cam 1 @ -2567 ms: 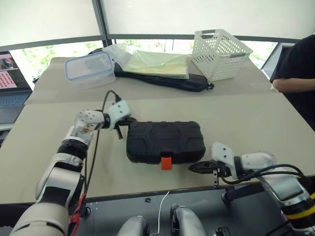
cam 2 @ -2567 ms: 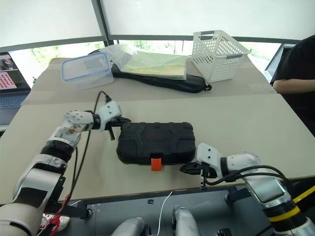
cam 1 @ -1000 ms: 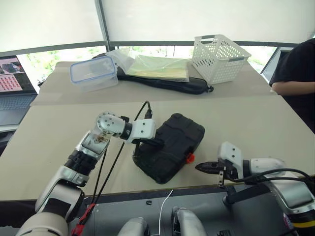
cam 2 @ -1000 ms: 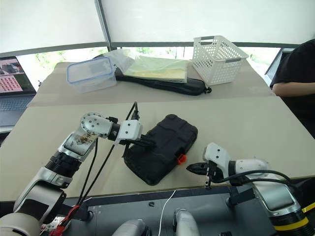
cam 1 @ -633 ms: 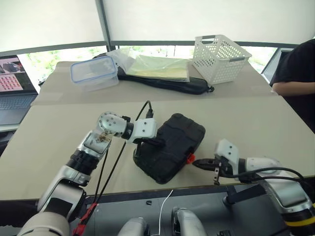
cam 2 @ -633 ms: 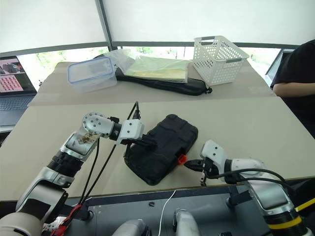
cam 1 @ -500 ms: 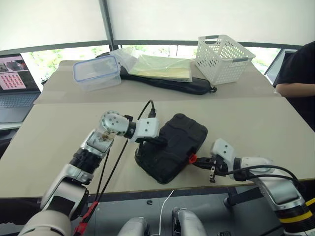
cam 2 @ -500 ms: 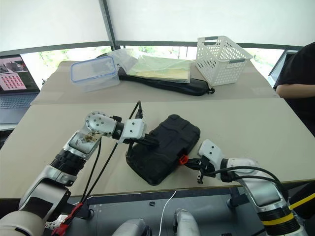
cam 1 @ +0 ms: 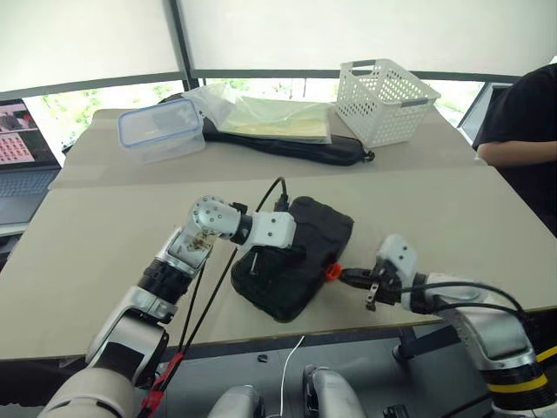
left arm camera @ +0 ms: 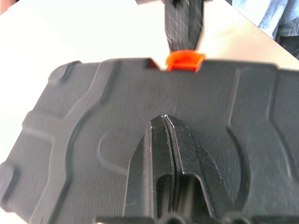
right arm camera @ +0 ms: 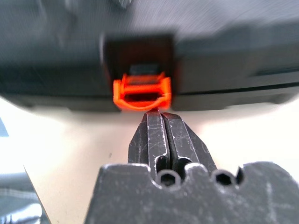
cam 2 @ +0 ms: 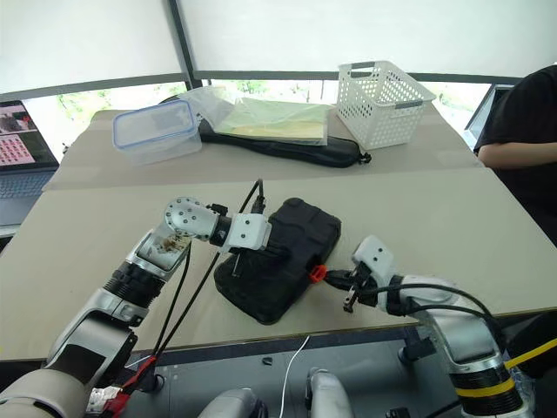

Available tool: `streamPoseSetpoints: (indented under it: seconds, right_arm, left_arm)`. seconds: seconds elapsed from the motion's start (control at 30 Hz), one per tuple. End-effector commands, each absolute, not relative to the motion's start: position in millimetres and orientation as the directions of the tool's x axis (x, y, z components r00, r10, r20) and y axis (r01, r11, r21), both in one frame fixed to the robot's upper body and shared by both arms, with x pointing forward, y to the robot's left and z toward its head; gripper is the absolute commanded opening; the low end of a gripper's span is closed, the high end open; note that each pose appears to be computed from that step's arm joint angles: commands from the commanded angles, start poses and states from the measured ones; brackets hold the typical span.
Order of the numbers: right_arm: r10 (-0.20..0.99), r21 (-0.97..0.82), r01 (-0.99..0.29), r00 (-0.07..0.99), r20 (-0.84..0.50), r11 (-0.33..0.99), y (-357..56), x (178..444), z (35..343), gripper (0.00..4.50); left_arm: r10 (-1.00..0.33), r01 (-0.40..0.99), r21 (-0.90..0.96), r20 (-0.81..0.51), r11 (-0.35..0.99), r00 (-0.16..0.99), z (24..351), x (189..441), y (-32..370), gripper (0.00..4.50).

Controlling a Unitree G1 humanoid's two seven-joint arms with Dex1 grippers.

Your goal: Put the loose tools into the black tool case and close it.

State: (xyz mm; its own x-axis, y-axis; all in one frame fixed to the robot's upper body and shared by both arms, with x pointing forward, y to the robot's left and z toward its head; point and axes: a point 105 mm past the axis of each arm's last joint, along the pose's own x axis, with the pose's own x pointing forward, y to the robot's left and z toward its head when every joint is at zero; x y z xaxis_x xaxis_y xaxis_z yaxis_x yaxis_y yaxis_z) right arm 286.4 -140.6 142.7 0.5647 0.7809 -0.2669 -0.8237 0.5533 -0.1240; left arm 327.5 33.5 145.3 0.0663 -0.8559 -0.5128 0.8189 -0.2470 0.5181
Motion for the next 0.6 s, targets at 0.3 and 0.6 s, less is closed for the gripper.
streamPoseSetpoints:
  seconds: [0.3, 0.6]
  right_arm:
    - [0.806, -0.168, -0.857, 0.515, -0.291, 0.487, -145.4, 270.9, 157.6, 0.0]
    - [0.778, -0.146, -0.876, 0.476, -0.41, 0.459, -151.8, 267.6, 119.5, 0.0]
  left_arm:
    - [-0.807, 0.845, 0.451, -0.59, -0.287, 0.041, 119.8, 325.8, 39.4, 0.07]
    - [-0.805, 0.845, 0.455, -0.591, -0.28, 0.051, 118.8, 327.6, 39.6, 0.07]
